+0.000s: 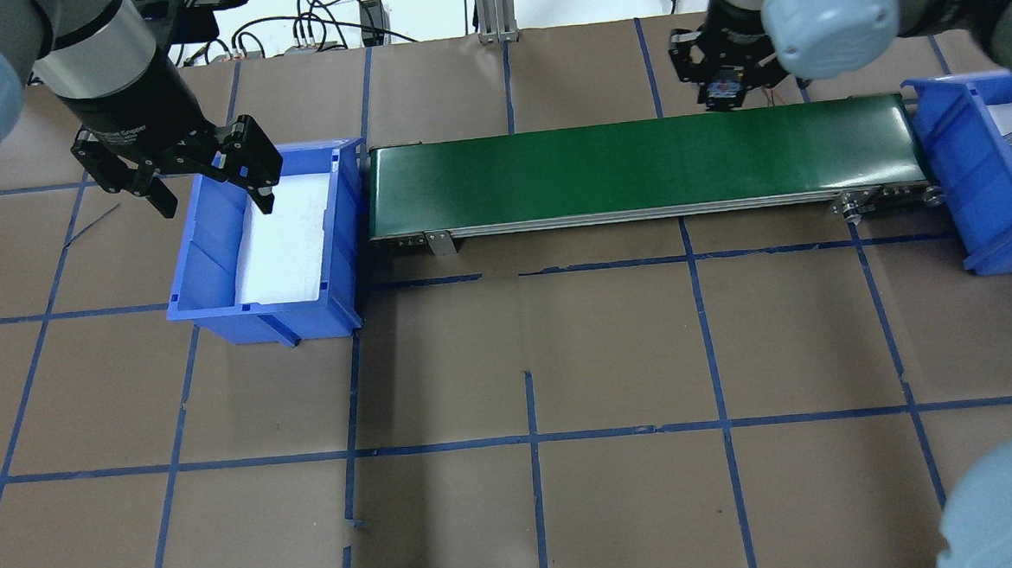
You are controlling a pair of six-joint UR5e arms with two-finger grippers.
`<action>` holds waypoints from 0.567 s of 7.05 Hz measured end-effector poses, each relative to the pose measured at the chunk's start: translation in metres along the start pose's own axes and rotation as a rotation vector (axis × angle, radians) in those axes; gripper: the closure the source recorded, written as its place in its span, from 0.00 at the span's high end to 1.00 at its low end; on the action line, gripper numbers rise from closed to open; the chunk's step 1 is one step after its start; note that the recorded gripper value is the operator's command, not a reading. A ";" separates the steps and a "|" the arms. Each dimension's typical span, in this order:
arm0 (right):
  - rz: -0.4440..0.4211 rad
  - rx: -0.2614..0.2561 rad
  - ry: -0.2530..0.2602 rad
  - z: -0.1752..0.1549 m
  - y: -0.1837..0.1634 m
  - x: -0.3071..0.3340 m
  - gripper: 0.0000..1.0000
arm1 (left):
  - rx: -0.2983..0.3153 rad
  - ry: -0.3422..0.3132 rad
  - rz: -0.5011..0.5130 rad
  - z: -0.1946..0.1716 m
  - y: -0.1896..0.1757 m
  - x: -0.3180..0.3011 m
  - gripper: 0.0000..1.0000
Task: Transport two buttons from left to right
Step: 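Carry the red button to the far blue bin with the right gripper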
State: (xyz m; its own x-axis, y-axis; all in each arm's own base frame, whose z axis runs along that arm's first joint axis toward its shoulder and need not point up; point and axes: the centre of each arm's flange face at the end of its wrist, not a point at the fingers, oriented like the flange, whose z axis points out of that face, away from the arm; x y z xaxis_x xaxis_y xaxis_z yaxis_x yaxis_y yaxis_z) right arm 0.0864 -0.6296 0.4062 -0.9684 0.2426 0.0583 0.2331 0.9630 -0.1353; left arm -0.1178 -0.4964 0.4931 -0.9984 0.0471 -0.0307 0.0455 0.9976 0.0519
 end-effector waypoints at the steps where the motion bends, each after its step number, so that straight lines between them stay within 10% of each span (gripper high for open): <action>1: -0.060 -0.012 0.017 -0.012 -0.012 0.069 0.04 | 0.000 0.000 0.000 0.000 0.000 0.000 1.00; 4: -0.250 -0.047 0.015 0.007 -0.037 0.266 0.05 | 0.001 0.000 0.000 0.000 0.000 0.000 1.00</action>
State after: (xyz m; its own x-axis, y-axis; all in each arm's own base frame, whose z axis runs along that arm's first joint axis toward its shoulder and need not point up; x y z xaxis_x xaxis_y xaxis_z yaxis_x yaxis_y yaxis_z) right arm -0.1800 -0.6016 0.4201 -0.9951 -0.0022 0.0985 -0.0091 0.9976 -0.0690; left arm -0.1178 -0.4965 0.4931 -0.9984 0.0472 -0.0306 0.0456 0.9976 0.0512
